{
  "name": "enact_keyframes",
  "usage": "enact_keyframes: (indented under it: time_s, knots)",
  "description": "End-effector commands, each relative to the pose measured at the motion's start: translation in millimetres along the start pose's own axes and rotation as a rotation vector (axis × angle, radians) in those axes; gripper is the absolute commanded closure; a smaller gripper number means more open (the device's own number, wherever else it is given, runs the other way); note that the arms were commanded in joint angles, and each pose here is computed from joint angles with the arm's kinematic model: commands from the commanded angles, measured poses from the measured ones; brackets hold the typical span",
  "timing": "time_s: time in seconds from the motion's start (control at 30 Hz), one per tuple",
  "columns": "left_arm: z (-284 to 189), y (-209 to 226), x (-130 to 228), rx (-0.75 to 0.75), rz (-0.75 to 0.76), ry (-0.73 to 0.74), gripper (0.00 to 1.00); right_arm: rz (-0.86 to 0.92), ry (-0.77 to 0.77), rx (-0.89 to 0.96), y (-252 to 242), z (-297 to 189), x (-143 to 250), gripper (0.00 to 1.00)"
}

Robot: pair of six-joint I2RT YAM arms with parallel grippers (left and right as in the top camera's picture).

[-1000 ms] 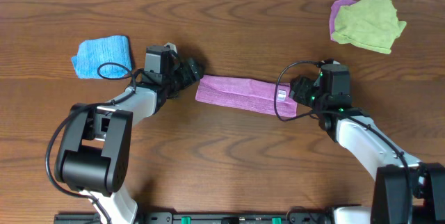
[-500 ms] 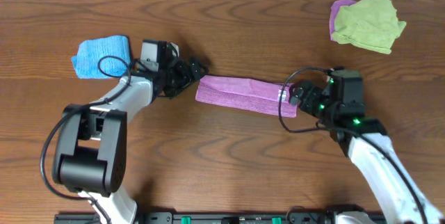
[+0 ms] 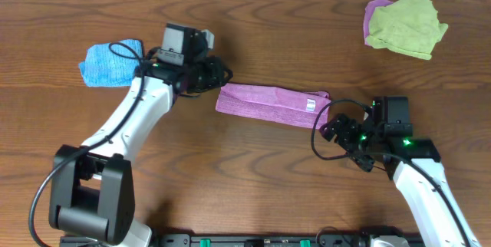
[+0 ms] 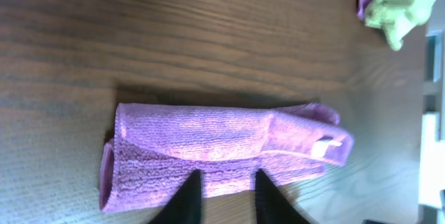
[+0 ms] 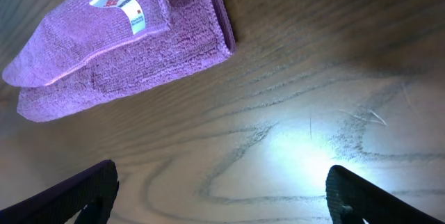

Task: Fold the cloth
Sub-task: 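Grasp the folded strip's left end with left gripper, right end with right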

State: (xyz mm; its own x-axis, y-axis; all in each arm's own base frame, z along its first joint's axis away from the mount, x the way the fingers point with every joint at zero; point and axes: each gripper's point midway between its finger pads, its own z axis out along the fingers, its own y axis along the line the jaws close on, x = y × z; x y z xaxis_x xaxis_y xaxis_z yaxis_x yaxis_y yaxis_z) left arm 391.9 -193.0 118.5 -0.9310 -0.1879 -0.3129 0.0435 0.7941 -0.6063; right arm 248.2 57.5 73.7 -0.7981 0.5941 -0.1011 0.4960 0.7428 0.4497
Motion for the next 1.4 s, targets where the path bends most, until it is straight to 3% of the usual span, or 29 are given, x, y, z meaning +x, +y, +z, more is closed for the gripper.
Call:
enact_keyframes:
  time_s: [0.0,0.07,0.3,0.93,1.37]
  knots:
    - [6,7,-2,-0.082,0.043,-0.029,0.88,0.039,-0.006,-0.017,4,-2,-3,0.05]
    - [11,10,-2,-0.119,0.061,-0.041,0.94,0.051,-0.017,-0.009,2,1,-5,0.05]
    - [31,26,-3,-0.175,0.068,-0.045,0.94,0.099,-0.023,-0.016,-5,24,-9,0.04]
    - [82,61,35,-0.235,0.03,0.109,0.94,0.128,-0.031,-0.042,-8,74,-26,0.05]
    - [87,83,49,-0.312,0.005,0.153,0.94,0.133,-0.005,-0.061,-7,93,-27,0.06]
